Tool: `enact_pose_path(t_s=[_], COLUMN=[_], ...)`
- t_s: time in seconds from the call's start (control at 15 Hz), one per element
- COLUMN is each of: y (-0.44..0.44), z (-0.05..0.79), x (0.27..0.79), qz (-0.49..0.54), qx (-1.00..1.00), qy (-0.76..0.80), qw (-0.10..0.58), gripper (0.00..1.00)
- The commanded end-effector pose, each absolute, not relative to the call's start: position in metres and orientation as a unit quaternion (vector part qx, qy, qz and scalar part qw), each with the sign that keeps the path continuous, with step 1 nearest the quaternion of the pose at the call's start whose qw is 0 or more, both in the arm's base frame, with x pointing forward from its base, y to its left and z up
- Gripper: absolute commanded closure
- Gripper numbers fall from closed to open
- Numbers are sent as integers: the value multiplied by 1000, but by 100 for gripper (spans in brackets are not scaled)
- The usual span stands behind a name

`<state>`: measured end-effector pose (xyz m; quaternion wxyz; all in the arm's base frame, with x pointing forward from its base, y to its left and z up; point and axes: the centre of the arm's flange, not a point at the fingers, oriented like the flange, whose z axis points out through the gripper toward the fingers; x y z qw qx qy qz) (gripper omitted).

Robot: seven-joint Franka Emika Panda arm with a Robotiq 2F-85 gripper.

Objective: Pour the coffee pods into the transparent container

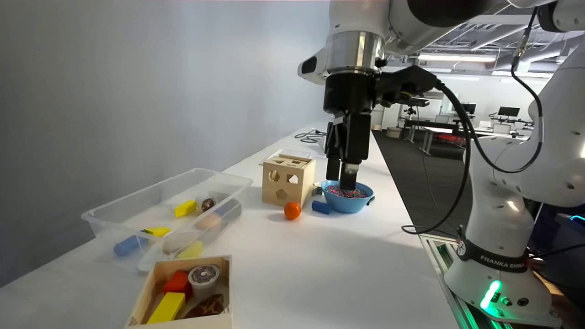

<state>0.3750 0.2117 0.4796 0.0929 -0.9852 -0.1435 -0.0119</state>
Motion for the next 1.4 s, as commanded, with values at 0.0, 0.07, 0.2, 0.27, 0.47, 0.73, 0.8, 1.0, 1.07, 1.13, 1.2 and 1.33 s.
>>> enact_pose_path(t_s=[0.0,0.07,0.2,0.27,0.47,0.73,0.8,1.0,1.07,1.13,1.2,1.33], y=[241,245,241,243,247,254,258,266,267,269,272,280], z=[464,464,459,458,450,417,411,393,388,384,378,372], x=[382,378,372,372,392,426,437,470,481,489,503,522], qz=[11,9,10,11,21,29,34,44,45,47,43,39], qx=[-993,-985,-988,-987,-997,-998,-997,-987,-982,-976,-970,-955], qy=[-107,-160,-141,-147,-61,47,74,155,182,210,238,293], qw=[49,67,62,63,33,7,2,-18,-26,-31,-34,-42], gripper=[0,0,0,0,0,0,0,0,0,0,0,0])
